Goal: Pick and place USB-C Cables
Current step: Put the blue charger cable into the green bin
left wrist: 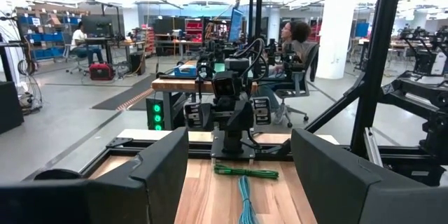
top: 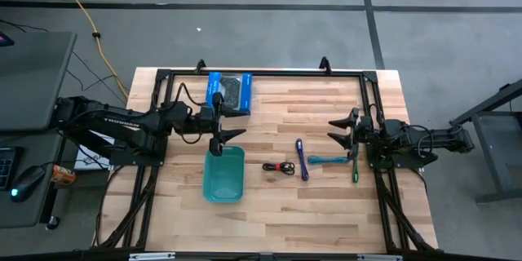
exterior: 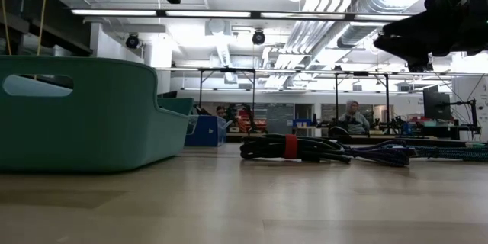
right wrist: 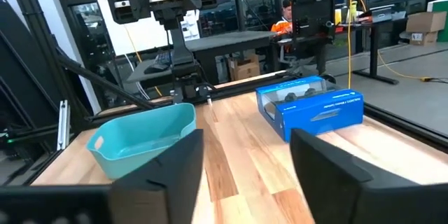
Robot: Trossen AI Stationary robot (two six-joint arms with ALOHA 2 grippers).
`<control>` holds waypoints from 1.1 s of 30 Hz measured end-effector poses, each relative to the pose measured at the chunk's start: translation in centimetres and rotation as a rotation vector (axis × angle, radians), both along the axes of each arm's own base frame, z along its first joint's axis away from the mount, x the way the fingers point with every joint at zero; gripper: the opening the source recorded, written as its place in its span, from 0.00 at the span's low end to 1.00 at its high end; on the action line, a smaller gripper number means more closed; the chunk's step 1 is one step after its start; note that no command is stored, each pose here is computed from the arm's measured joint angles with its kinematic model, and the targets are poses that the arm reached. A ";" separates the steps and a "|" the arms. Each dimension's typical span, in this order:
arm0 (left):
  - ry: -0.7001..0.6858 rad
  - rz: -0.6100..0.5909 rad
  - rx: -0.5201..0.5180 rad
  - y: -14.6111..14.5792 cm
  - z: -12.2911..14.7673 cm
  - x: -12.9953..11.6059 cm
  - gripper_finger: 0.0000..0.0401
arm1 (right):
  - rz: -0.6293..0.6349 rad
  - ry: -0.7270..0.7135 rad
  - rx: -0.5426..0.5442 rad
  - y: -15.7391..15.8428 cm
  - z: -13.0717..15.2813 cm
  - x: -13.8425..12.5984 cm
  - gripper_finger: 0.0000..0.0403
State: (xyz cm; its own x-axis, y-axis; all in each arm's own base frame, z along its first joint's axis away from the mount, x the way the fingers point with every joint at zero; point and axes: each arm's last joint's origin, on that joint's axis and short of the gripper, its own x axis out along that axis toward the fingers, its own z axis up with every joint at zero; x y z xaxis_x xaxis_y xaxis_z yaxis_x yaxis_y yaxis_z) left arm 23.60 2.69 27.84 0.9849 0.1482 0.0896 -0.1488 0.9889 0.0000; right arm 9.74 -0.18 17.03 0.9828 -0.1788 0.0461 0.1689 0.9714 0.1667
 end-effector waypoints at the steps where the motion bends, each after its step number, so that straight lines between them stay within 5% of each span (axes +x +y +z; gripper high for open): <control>1: 0.000 0.000 0.000 0.0 0.0 0.0 0.58 | 0.000 0.000 0.000 0.0 0.0 0.0 0.55; 8: 0.000 0.000 0.000 0.0 0.0 0.0 0.58 | -0.029 -0.167 -0.016 -0.1 2.2 -0.4 0.60; 18: 0.000 0.017 -0.004 0.1 0.0 0.0 0.58 | -0.135 -0.313 -0.084 -0.4 12.2 -2.6 0.60; 23: 0.002 0.017 -0.022 0.0 -0.1 0.0 0.58 | -0.130 -0.145 -0.084 -0.5 15.2 -2.4 0.60; 33: 0.004 0.016 -0.029 0.1 -0.1 0.0 0.58 | -0.059 0.172 -0.118 -0.1 13.2 2.0 0.60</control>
State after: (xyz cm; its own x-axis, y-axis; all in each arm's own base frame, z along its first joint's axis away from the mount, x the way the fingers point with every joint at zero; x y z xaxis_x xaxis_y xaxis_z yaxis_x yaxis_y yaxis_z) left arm 23.60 2.74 27.76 0.9826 0.1667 0.0816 -0.1649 0.9859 -0.0278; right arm 11.76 -0.28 30.26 0.9659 -0.2399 -0.0976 0.2426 0.9700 0.0160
